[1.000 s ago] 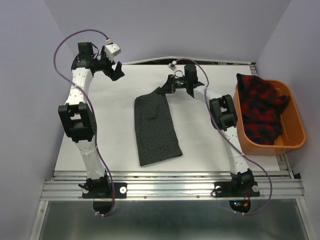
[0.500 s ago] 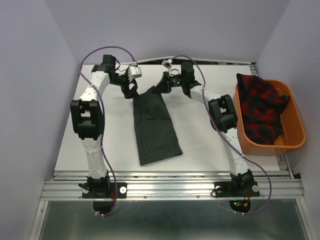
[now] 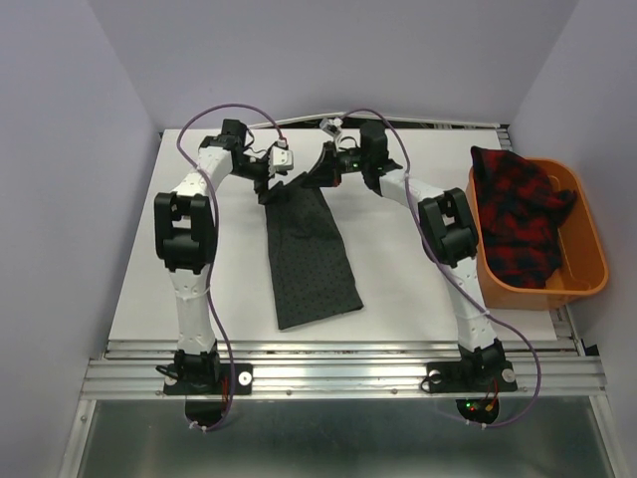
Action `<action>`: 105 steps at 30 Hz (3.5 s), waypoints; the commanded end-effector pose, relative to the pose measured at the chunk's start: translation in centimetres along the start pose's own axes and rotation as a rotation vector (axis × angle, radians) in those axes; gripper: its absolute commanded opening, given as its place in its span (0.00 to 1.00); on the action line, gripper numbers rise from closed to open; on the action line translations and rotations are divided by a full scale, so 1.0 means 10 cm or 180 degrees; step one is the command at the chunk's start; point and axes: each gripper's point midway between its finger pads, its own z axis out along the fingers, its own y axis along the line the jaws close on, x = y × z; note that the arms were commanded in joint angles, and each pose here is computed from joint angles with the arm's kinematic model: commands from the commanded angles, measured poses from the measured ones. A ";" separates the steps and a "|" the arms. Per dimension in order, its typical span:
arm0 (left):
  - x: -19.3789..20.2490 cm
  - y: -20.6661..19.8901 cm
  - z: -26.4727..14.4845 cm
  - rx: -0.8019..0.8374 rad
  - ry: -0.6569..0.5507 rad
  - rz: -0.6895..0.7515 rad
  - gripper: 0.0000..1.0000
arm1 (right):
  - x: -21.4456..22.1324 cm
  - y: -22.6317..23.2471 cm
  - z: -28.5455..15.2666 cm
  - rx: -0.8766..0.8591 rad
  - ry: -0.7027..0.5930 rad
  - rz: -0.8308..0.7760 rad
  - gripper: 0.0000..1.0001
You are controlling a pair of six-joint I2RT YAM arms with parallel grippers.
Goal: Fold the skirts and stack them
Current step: Fold the skirt
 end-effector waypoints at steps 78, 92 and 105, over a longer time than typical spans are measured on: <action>-0.20 -1.87 0.51 -0.0771 0.1683 -0.1994 0.00 | 1.19 0.01 -0.24 0.1752 -0.1356 0.3835 0.13; -0.03 -1.59 0.60 -0.0935 0.1695 -0.2187 0.00 | 1.25 0.67 -0.43 0.2169 -0.0309 0.3947 0.24; -0.03 -0.98 0.26 -0.1437 0.1636 -0.2261 0.00 | 1.33 1.01 -0.49 0.1848 -0.0309 0.4378 0.25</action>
